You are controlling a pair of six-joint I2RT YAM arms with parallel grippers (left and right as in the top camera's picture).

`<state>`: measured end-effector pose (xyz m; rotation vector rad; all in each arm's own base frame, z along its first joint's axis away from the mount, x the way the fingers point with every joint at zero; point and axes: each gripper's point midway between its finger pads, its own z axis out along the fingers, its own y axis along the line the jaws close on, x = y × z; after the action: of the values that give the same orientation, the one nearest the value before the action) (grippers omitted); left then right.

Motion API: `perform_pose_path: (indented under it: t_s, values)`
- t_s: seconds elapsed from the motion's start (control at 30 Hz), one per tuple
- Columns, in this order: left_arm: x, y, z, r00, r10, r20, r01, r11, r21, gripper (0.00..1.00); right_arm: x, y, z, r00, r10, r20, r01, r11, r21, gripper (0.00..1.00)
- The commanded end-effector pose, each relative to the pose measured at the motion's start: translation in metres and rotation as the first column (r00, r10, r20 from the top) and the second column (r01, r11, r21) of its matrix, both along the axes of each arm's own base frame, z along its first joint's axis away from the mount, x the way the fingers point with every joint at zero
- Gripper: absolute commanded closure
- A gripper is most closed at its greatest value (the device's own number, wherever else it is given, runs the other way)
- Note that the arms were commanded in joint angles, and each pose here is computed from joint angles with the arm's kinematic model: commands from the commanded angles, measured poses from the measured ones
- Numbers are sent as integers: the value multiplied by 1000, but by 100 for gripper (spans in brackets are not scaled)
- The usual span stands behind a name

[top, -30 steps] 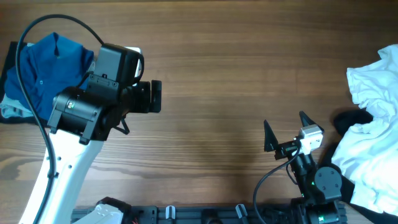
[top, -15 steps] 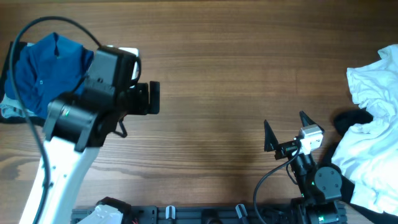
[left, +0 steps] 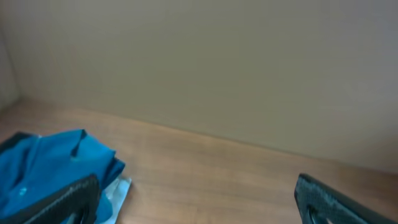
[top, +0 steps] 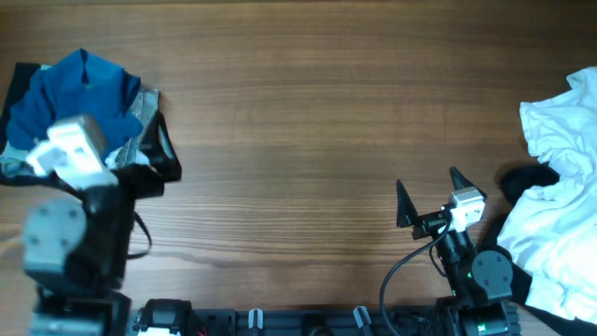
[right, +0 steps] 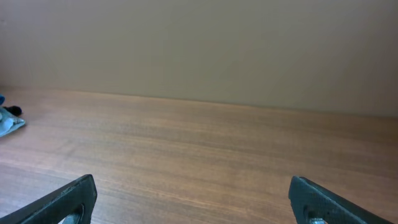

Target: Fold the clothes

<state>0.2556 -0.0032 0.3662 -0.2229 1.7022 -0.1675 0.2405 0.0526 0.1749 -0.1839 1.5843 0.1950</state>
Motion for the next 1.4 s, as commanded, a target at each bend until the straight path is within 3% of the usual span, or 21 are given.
perform_pose_path:
  t_s: [0.0, 0.3, 0.53, 0.8, 1.37]
  values:
    - [-10, -4, -60, 999, -48, -1, 48, 999, -24, 0, 0, -3, 1, 1000, -14, 5, 14, 1000, 20, 0]
    - [-22, 0, -122, 988, -32, 150, 40, 998, -52, 0, 0, -3, 1, 1000, -14, 5, 14, 1000, 20, 0]
    - [-14, 2, -158, 978, -22, 207, 39, 996, -79, 0, 0, -3, 1, 1000, -14, 5, 14, 1000, 20, 0]
    - [-10, 2, -210, 997, -20, 70, 27, 995, -93, 0, 0, -3, 1, 1000, -14, 5, 14, 1000, 20, 0]
    - [-9, 2, -210, 998, -20, 68, 27, 995, -93, 0, 0, -3, 1, 1000, -14, 5, 14, 1000, 20, 0]
